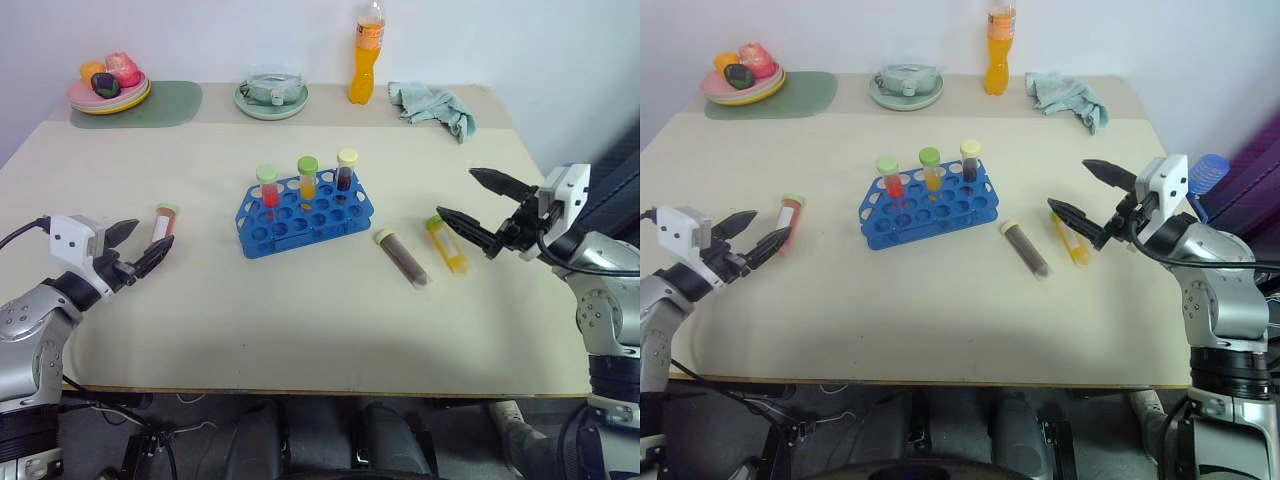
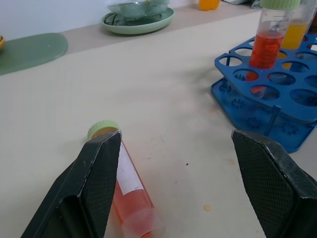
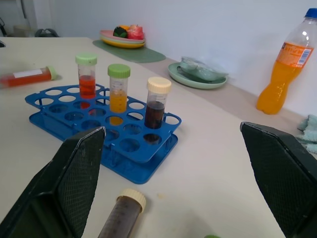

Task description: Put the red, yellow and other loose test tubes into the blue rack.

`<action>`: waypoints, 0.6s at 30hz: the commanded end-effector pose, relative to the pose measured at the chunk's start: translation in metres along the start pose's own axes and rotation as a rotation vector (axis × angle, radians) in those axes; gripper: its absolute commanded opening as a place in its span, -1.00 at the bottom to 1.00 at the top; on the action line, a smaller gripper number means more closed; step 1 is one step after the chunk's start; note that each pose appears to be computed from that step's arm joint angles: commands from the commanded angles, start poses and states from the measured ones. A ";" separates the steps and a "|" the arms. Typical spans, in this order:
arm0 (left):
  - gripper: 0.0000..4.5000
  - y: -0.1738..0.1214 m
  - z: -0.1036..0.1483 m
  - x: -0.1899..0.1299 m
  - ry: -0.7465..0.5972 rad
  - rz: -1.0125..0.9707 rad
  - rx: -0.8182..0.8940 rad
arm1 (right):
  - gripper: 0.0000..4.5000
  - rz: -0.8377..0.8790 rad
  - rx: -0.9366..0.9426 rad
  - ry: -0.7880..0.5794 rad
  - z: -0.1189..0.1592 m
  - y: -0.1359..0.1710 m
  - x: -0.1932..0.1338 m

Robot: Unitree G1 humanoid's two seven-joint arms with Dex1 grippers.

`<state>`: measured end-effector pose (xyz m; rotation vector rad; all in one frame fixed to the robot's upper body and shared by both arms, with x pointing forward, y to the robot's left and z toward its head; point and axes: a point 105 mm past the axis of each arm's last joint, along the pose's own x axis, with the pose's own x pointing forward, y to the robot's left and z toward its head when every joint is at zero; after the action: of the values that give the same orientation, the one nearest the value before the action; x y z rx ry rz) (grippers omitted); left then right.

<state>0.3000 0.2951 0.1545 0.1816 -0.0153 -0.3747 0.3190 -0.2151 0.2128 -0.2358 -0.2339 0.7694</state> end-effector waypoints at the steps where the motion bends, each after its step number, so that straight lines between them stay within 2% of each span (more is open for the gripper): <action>1: 0.61 -0.002 0.012 -0.002 -0.037 -0.018 0.029 | 1.00 0.011 -0.037 -0.044 0.014 0.002 0.003; 18: 0.61 -0.005 0.014 0.002 -0.051 -0.034 0.014 | 1.00 0.014 -0.039 -0.036 0.016 0.008 0.004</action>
<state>0.2994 0.2921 0.1537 0.1733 -0.0133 -0.3982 0.3168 -0.2092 0.2161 -0.2474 -0.2407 0.7732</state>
